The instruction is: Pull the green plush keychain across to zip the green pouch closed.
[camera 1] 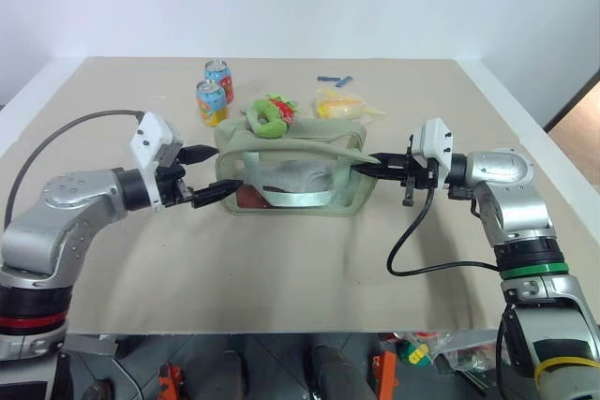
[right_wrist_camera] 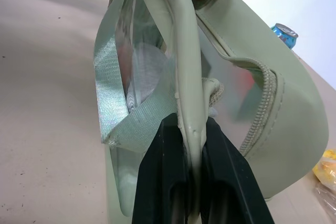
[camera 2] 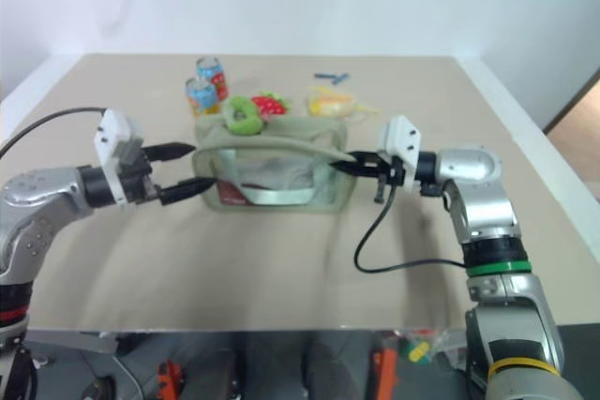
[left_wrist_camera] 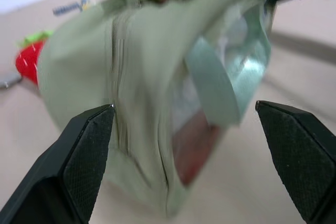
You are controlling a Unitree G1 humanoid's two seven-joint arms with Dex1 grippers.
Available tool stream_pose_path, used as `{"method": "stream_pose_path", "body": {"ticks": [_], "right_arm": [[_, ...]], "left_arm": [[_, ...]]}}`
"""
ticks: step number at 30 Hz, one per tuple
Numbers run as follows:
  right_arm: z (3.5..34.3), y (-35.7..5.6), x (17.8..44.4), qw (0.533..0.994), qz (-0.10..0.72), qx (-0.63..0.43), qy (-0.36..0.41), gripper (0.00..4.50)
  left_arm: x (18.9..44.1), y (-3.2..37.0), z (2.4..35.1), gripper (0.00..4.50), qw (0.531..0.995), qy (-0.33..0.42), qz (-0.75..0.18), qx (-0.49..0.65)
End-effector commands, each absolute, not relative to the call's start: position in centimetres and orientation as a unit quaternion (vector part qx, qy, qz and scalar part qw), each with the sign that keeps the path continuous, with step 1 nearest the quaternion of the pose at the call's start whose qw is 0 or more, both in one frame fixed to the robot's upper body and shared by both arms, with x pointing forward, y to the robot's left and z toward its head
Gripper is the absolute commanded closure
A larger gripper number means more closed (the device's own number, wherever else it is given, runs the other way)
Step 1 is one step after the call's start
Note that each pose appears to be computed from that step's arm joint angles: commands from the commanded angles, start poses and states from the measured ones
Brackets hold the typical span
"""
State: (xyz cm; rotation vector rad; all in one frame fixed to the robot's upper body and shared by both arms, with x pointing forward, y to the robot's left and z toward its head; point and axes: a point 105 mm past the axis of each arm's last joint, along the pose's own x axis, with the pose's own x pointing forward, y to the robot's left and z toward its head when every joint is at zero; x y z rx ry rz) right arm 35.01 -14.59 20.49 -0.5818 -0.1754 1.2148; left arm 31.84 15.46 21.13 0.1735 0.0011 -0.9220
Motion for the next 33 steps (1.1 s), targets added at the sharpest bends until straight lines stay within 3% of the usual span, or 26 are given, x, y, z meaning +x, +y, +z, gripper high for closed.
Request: {"method": "stream_pose_path", "body": {"ticks": [1,10,11,15,18,20,24,33], "right_arm": [[20.8,-14.5,35.0,0.772,0.564,-0.279,-0.083,4.50],[20.6,-15.0,34.3,0.775,0.574,-0.261,-0.051,4.50],[20.6,-15.0,34.1,0.776,0.577,-0.250,-0.040,3.77],[21.5,-15.7,33.3,0.779,0.588,-0.215,0.007,2.47],[23.9,-16.8,32.9,0.792,0.584,-0.174,0.047,1.41],[27.3,-17.1,33.3,0.807,0.567,-0.164,0.023,0.74],[32.2,-15.3,33.6,0.805,0.564,-0.175,-0.057,0.74],[32.1,-6.4,33.3,0.733,0.638,-0.211,-0.106,0.74]], "left_arm": [[32.5,16.3,22.1,1.51,0.904,-0.031,-0.416,0.093],[33.1,15.7,22.0,4.46,0.902,-0.048,-0.421,0.086],[33.1,15.7,22.0,4.50,0.901,-0.048,-0.422,0.086],[32.9,15.2,21.8,4.50,0.896,-0.045,-0.434,0.086],[32.8,15.1,21.7,4.50,0.894,-0.042,-0.438,0.082],[32.7,15.0,21.6,4.50,0.893,-0.041,-0.441,0.081],[32.6,14.8,21.6,4.50,0.890,-0.041,-0.448,0.080],[32.4,14.2,21.7,4.50,0.889,-0.047,-0.451,0.073]]}}
